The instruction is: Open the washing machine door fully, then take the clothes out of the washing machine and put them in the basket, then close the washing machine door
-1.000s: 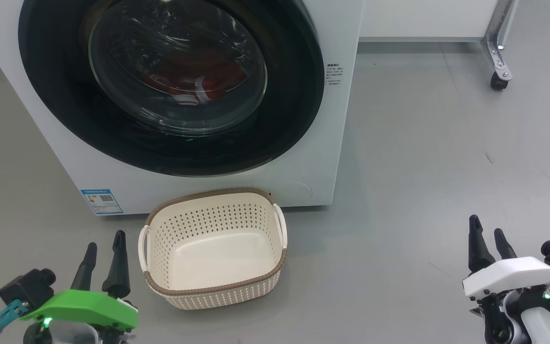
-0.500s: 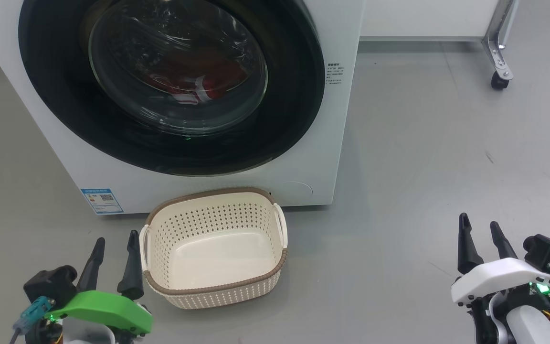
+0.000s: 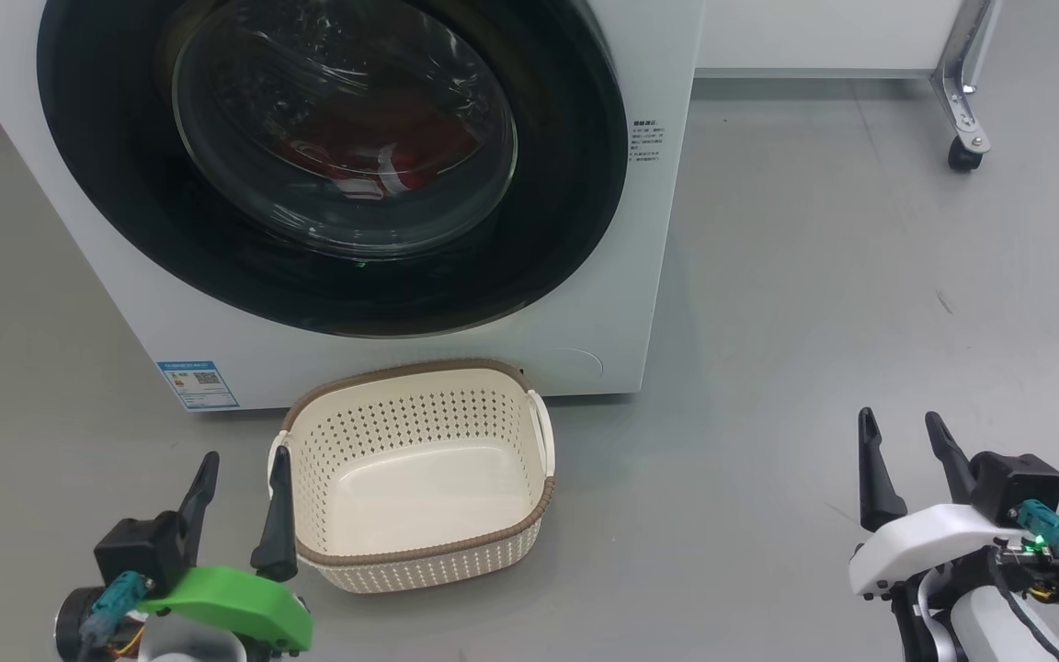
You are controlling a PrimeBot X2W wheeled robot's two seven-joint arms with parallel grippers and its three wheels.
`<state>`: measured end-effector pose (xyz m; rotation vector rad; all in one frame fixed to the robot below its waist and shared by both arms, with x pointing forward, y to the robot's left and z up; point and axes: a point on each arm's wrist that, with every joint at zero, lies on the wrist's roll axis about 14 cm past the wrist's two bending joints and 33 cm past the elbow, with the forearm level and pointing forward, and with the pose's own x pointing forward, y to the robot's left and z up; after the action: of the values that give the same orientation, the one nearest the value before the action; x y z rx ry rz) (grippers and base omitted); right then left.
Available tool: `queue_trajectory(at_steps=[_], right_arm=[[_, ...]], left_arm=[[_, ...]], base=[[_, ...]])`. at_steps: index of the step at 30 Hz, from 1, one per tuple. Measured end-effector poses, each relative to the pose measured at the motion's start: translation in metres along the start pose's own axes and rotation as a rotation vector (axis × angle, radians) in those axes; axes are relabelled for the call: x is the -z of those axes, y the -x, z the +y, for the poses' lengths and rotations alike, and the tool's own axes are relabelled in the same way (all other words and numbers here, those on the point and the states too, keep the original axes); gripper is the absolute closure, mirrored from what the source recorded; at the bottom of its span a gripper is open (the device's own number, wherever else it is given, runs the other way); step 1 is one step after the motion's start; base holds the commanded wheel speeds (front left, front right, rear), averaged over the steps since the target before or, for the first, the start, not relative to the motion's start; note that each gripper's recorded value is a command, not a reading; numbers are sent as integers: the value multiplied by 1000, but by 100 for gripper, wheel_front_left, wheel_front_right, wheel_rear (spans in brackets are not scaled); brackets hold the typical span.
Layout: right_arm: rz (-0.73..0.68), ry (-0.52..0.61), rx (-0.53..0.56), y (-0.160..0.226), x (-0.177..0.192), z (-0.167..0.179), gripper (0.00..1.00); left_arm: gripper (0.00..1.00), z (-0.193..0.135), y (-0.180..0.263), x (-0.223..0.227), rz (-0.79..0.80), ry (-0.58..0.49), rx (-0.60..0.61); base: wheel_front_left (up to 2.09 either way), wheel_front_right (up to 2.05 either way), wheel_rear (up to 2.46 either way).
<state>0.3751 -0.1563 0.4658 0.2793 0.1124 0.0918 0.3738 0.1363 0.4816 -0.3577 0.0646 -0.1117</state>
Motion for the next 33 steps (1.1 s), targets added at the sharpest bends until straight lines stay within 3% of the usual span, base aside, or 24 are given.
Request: queue_trajectory(at_steps=[11,33], right_arm=[[-7,128,-27,0,3,5,0],[3,118,-4,-1,7,-1,0]], left_arm=[[0,-3,1,5,-6,-100,10],[0,3,-2,9,11,-90,-14]], base=[[0,0,0],[0,0,0]])
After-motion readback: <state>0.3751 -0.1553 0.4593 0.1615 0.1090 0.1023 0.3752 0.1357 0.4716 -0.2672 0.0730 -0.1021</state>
